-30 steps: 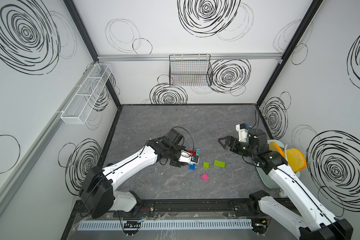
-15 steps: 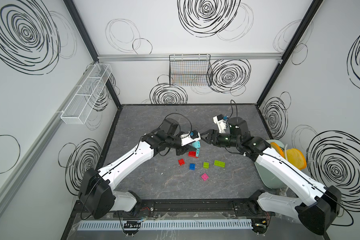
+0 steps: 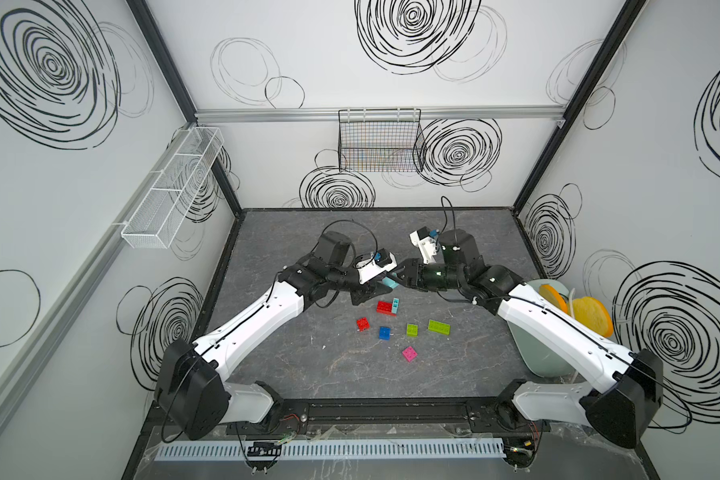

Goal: Assemble a giraffe with lego
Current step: Assemble the lego brick with the lego brick.

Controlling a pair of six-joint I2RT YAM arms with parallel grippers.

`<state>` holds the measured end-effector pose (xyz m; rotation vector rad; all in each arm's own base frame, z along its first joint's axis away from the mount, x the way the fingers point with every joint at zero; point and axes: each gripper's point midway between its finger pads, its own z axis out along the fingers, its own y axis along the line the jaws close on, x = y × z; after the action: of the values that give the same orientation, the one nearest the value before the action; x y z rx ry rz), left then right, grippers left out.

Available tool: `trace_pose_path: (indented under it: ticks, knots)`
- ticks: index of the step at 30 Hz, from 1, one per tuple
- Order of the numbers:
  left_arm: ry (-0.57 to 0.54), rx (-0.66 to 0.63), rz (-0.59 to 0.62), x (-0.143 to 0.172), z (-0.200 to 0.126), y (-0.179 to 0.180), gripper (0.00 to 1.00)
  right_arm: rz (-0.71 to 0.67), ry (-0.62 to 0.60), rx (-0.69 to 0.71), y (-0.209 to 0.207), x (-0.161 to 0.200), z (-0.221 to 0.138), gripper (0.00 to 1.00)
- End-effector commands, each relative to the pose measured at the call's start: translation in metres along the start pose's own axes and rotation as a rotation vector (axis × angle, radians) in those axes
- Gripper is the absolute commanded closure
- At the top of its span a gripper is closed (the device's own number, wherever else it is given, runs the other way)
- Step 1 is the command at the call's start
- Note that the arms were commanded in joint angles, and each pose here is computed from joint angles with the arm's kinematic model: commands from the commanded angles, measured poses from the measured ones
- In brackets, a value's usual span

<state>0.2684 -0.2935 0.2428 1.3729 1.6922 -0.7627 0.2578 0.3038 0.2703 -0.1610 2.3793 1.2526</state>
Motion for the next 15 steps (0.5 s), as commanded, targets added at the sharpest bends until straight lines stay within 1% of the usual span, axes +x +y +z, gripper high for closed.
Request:
trace_pose_path:
  ticks: [1,4,7,13,15]
  knots:
    - [-0.037,-0.018,0.057,-0.0135,-0.0052,-0.0006,0.76,-0.045,0.014,0.026,0.0043,0.0000,0.0038,0.59]
    - [-0.045,-0.013,0.038,-0.0146,-0.0059,-0.0004,0.76,-0.039,0.040,0.058,-0.0013,0.0032,0.0092,0.68]
    - [-0.035,-0.022,0.052,-0.0116,-0.0073,0.0000,0.76,-0.051,0.041,0.066,-0.0002,0.0047,0.0099,0.72]
    - [-0.035,-0.042,0.035,-0.0101,-0.0090,0.0053,0.76,-0.048,0.055,0.102,-0.0036,0.0073,0.0067,0.74]
    - [-0.029,-0.053,0.047,-0.0089,-0.0092,0.0065,0.77,-0.053,0.054,0.103,-0.0027,0.0084,0.0056,0.78]
